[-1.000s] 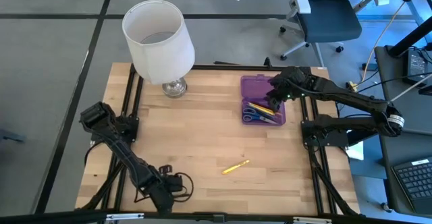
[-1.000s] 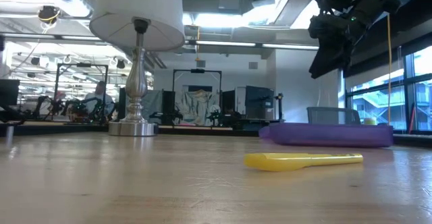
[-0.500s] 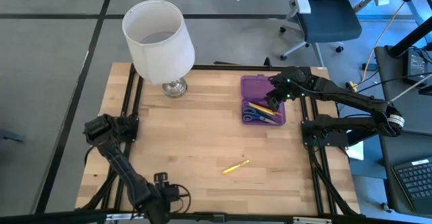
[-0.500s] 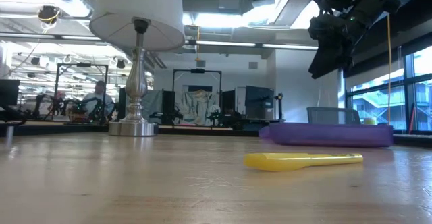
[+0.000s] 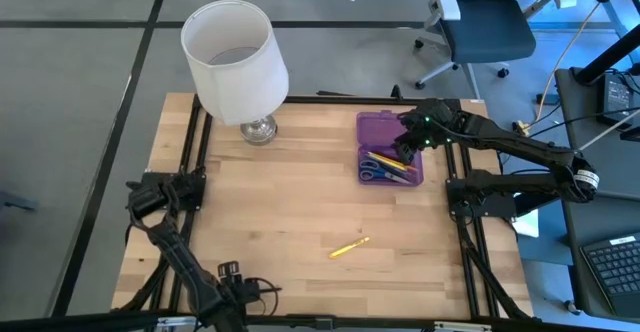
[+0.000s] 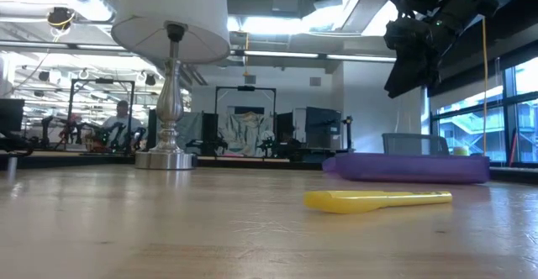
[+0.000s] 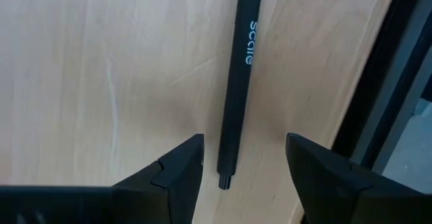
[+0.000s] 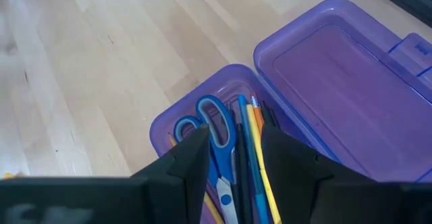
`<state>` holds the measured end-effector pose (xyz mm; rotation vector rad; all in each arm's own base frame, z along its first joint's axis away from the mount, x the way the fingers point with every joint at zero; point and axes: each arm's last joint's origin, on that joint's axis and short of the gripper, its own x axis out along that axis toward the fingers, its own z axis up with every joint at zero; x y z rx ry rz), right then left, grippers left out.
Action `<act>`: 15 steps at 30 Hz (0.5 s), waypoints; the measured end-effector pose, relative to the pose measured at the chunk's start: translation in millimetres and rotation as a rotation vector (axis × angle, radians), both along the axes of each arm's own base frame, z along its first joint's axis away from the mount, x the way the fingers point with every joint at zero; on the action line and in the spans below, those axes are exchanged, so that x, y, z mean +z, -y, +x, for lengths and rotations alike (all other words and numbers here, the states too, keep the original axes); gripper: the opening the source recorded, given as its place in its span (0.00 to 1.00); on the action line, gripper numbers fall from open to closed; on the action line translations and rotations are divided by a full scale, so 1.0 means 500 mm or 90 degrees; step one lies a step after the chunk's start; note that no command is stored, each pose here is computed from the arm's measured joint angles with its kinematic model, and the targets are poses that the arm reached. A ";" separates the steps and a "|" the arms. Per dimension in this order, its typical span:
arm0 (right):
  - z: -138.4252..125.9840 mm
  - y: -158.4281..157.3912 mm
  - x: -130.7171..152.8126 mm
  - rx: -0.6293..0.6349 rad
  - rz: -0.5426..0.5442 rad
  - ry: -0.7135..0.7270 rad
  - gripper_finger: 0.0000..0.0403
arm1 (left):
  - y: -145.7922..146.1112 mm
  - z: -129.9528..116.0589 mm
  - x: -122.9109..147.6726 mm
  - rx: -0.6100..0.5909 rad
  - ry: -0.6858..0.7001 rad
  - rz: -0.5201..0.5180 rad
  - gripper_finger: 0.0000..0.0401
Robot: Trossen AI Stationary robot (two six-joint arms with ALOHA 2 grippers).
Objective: Pick & place school supplies into a supply box
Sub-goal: Put the black pen into the purple supply box
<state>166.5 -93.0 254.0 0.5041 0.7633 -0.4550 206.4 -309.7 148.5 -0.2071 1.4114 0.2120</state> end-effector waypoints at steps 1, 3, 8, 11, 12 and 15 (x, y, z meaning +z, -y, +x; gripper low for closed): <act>0.000 0.000 0.000 0.000 0.000 0.000 0.35 | 0.001 -0.001 0.000 -0.001 0.000 0.000 0.50; 0.000 0.000 0.000 0.000 0.000 0.000 0.35 | 0.001 -0.002 0.000 -0.008 0.001 0.000 0.50; 0.000 0.000 0.000 0.001 0.000 0.000 0.35 | 0.004 0.000 0.000 -0.018 0.006 -0.007 0.49; 0.000 0.000 0.000 0.001 0.000 0.000 0.35 | 0.006 0.002 0.000 -0.018 0.012 -0.015 0.49; 0.000 0.000 0.000 0.002 0.000 0.000 0.35 | 0.007 0.002 0.000 -0.018 0.014 -0.018 0.49; 0.000 0.000 0.000 0.001 0.000 0.000 0.35 | 0.009 0.003 0.000 -0.018 0.020 -0.021 0.49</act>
